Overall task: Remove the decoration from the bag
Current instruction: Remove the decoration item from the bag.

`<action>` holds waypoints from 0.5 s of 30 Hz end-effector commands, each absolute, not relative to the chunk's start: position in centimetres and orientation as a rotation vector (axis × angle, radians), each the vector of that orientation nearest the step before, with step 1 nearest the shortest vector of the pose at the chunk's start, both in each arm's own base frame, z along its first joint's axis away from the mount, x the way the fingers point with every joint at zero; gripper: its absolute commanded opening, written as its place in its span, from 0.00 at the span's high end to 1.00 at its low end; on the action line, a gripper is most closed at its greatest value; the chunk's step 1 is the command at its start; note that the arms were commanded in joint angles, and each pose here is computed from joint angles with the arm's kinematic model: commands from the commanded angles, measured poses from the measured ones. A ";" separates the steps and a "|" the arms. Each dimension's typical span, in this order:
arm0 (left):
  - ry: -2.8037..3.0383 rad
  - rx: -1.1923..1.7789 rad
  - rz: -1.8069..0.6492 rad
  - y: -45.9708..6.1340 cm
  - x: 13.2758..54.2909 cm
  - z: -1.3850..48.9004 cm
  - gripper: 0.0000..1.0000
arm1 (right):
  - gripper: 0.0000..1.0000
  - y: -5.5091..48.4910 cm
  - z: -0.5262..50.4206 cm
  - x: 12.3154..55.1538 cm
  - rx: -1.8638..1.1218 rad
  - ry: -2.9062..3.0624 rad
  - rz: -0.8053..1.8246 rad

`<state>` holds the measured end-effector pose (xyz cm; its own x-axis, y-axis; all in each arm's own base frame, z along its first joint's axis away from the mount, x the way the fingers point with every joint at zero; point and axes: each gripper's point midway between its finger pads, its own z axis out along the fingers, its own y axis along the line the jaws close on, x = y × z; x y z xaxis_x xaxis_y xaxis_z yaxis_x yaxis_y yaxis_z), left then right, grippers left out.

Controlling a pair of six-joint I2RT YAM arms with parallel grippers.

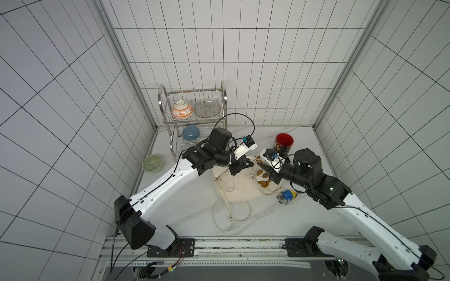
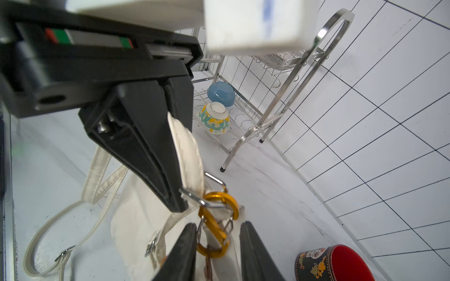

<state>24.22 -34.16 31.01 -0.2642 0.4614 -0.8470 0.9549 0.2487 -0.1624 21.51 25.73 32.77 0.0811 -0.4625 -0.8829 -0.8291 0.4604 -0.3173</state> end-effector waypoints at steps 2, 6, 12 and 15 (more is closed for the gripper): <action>1.763 1.278 -0.926 -34.4 24.5 33.4 1.00 | 0.67 26.2 33.3 20.9 -1.154 1.548 0.454; 1.770 1.266 -0.916 -34.4 24.8 33.4 1.00 | 0.64 26.2 33.2 20.8 -1.125 1.561 0.477; 1.759 1.270 -0.945 -34.7 24.5 33.7 1.00 | 0.71 26.0 33.0 21.8 -1.106 1.576 0.408; 1.756 1.269 -0.952 -34.8 24.5 33.8 1.00 | 0.74 26.2 32.8 21.9 -1.112 1.577 0.411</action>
